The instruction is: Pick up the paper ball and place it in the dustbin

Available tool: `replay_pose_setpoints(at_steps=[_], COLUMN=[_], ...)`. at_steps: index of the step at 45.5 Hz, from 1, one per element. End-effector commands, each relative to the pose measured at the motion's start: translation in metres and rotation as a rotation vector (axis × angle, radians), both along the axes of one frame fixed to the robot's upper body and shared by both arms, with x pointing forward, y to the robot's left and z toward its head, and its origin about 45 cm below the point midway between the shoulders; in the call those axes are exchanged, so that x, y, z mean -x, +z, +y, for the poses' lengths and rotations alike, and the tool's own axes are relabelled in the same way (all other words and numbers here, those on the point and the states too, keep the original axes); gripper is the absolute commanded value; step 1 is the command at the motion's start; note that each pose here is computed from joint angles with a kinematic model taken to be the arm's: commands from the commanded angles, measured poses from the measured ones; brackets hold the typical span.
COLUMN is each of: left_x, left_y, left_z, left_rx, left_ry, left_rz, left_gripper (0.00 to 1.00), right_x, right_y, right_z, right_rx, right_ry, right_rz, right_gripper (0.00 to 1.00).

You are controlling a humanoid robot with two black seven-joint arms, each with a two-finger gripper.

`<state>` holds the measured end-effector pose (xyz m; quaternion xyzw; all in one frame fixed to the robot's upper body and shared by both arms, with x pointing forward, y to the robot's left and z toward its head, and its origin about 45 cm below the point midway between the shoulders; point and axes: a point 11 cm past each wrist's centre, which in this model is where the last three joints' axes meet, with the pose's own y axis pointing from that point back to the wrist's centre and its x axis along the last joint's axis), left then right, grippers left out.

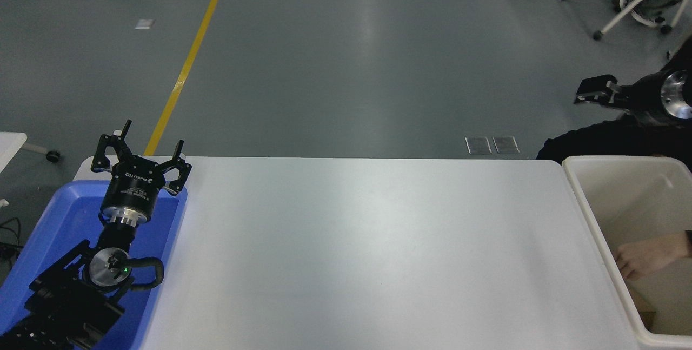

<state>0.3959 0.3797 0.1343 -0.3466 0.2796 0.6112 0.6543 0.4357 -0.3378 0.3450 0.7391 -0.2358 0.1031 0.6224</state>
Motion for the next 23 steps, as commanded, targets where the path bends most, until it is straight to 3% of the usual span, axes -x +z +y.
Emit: replay_pose_setpoints(at_steps=[1, 9, 23], left_x=[0.001, 0.001, 0.001], left_y=[-0.001, -0.001, -0.001], left_z=[0.001, 0.001, 0.001], left_rx=[0.0, 0.001, 0.002], left_ry=[0.004, 0.005, 0.005], left_rz=[0.003, 0.002, 0.001], left_gripper=[1.0, 1.0, 1.0], right_x=[0.061, 0.077, 0.108], right_y=[0.024, 0.022, 0.059], right_z=[0.12, 0.171, 0.168], right_rx=[0.081, 0.001, -0.043], right_ry=[0.35, 0.361, 0.323], right_rz=[0.286, 0.339, 0.331], right_gripper=[1.0, 1.0, 1.0])
